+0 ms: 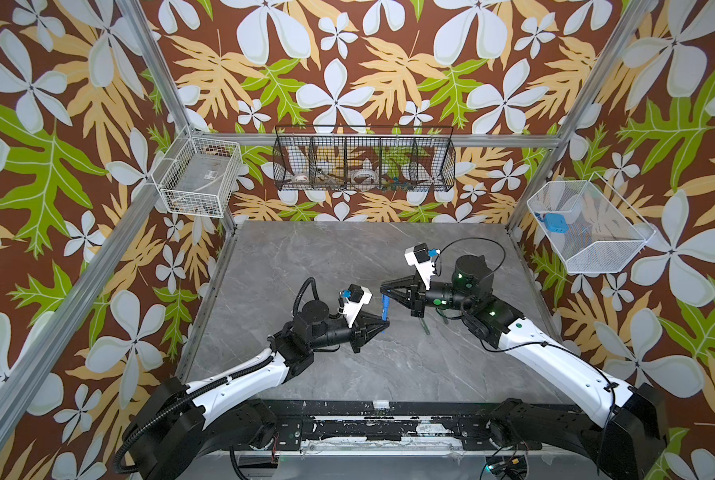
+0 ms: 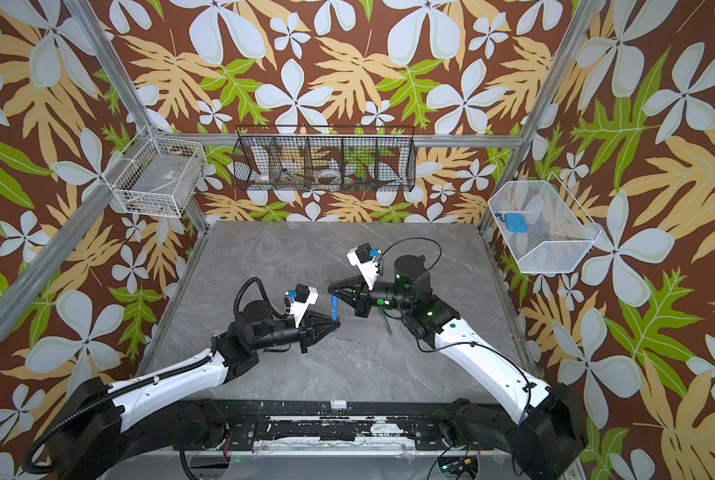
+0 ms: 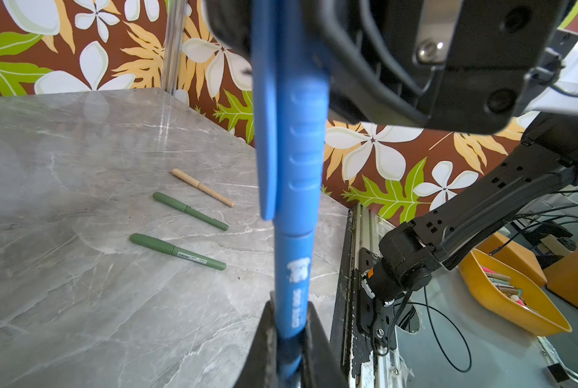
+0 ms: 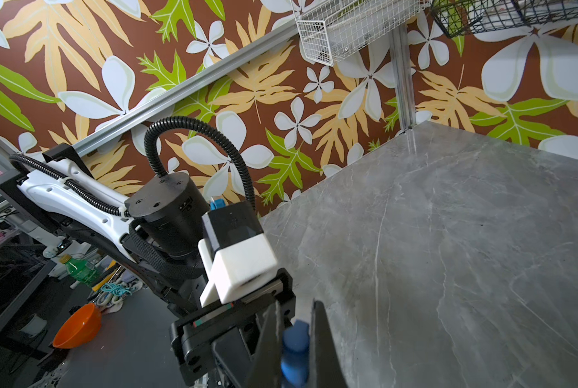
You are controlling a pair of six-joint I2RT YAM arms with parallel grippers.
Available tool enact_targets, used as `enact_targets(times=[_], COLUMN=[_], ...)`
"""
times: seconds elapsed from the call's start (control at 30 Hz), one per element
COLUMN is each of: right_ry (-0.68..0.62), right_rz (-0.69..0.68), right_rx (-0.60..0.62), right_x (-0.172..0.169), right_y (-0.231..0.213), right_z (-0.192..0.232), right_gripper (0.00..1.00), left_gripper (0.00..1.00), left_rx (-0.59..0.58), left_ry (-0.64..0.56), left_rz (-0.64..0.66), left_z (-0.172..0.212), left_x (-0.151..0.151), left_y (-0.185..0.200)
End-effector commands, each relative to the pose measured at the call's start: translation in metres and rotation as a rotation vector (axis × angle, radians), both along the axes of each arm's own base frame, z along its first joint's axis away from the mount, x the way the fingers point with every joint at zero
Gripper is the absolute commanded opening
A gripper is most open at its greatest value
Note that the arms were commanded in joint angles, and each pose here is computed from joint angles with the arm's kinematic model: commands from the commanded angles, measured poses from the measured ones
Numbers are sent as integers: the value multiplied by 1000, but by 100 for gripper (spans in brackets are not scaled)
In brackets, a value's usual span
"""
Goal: Insert the pens into the pen caps
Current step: 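Press the cap down onto the pen while both grippers hold it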
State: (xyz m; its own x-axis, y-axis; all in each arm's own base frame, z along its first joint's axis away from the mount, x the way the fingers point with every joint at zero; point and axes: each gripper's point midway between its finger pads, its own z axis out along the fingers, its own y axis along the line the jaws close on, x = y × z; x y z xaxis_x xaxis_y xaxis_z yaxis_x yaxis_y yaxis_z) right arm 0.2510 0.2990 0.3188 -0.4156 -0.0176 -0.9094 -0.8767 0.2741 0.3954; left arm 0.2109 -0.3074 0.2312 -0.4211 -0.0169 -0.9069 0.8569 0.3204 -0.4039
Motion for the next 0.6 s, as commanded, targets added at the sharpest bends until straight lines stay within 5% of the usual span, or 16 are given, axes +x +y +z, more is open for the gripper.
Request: enact_targets(times=[0.0,0.57], right_ry=[18,129], right_rz=[14,-7], right_rx=[-12,-83], right_x=[-1,-11], right_y=[1,-9], right_z=[-5,-49], right_gripper=[0,0], left_gripper=[0,0], left_rx=[-36,-285], left_ry=[-73,-414], left_rz=[33,131], left_z=[18,150], left_x=[4,19], left_y=[3,16])
